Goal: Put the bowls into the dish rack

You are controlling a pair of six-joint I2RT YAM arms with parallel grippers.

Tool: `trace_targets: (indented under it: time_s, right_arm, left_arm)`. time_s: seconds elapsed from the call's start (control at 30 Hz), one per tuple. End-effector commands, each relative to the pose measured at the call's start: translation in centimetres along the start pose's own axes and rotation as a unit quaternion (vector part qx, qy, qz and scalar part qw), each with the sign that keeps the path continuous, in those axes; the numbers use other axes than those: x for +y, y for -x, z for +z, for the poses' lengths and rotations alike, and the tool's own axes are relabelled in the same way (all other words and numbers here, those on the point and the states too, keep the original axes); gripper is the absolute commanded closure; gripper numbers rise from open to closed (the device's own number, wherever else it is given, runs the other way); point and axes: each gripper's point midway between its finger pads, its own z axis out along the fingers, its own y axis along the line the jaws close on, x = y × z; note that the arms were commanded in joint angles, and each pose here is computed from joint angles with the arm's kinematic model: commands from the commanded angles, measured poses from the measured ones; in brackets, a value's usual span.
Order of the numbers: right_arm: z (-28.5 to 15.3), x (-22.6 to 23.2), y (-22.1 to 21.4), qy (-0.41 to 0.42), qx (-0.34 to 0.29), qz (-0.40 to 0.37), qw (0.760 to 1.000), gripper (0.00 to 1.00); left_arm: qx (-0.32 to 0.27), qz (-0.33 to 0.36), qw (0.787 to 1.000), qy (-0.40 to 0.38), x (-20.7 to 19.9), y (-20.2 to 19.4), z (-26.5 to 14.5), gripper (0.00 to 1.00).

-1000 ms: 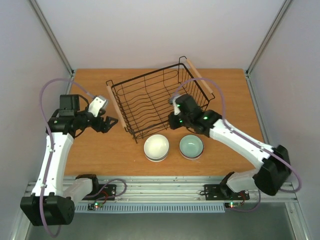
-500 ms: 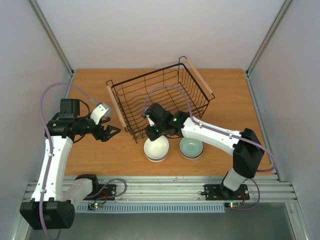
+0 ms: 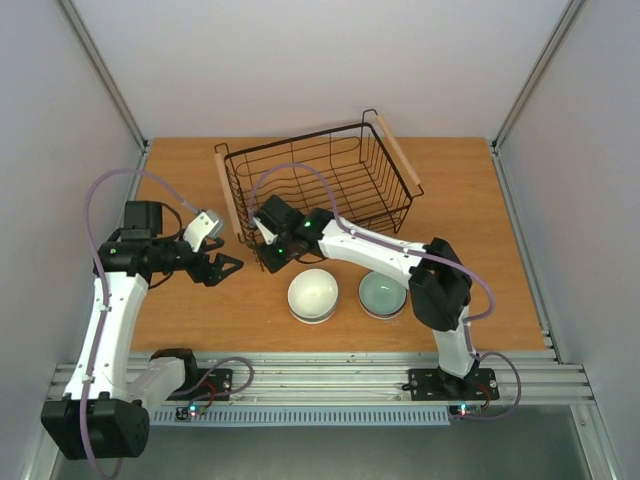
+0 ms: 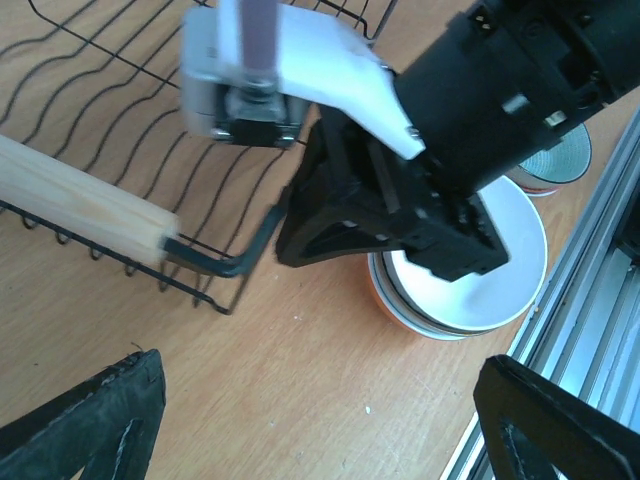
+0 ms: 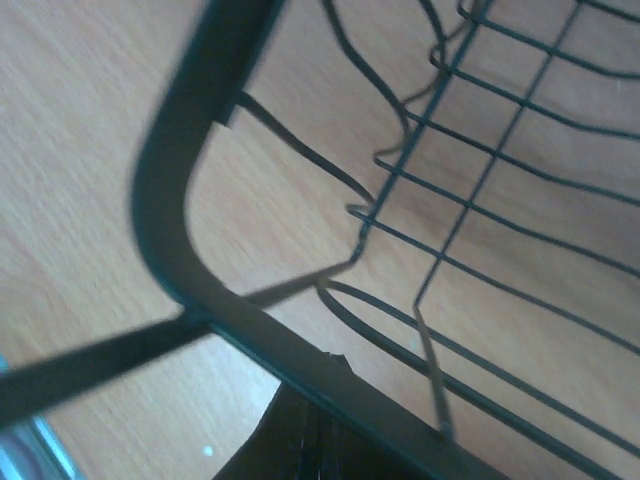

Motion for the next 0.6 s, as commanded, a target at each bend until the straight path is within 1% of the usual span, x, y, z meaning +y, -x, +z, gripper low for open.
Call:
trace_targets:
  time_s: [0.0, 0.17, 0.37, 0.4, 0.47, 0.57]
  right_arm:
    - [1.4, 0.7, 2.5, 0.004, -0.015, -0.034, 0.999, 0.99]
    - [2.8, 0.6, 5.2, -0.011, -0.027, -0.063, 0.998, 0.99]
    - [3.6, 0.3, 8.1, -0.032, -0.068, -0.094, 0.993, 0.99]
    - [3.6, -0.1, 8.6, -0.046, -0.075, -0.1, 0.991, 0.99]
    - [3.0, -0.3, 9.4, -0.059, -0.084, -0.101, 0.99, 0.99]
    - [0.2, -0.2, 9.8, -0.073, -0.105, -0.1, 0.987, 0.99]
  left_arm:
    - [-0.019, -0.005, 1.0, -0.009, 0.1, 0.4, 0.4, 0.15]
    - [-0.022, -0.013, 1.0, 0.003, 0.8, 0.3, 0.7, 0.15]
    - [-0.017, -0.023, 0.999, 0.026, 1.7, -0.2, 1.0, 0.15]
    - [-0.017, -0.023, 0.999, 0.029, 1.9, -0.2, 1.1, 0.15]
    - [-0.017, -0.024, 0.999, 0.038, 2.3, -0.2, 1.1, 0.15]
    - [-0.017, -0.023, 0.998, 0.053, 2.6, 0.1, 0.7, 0.15]
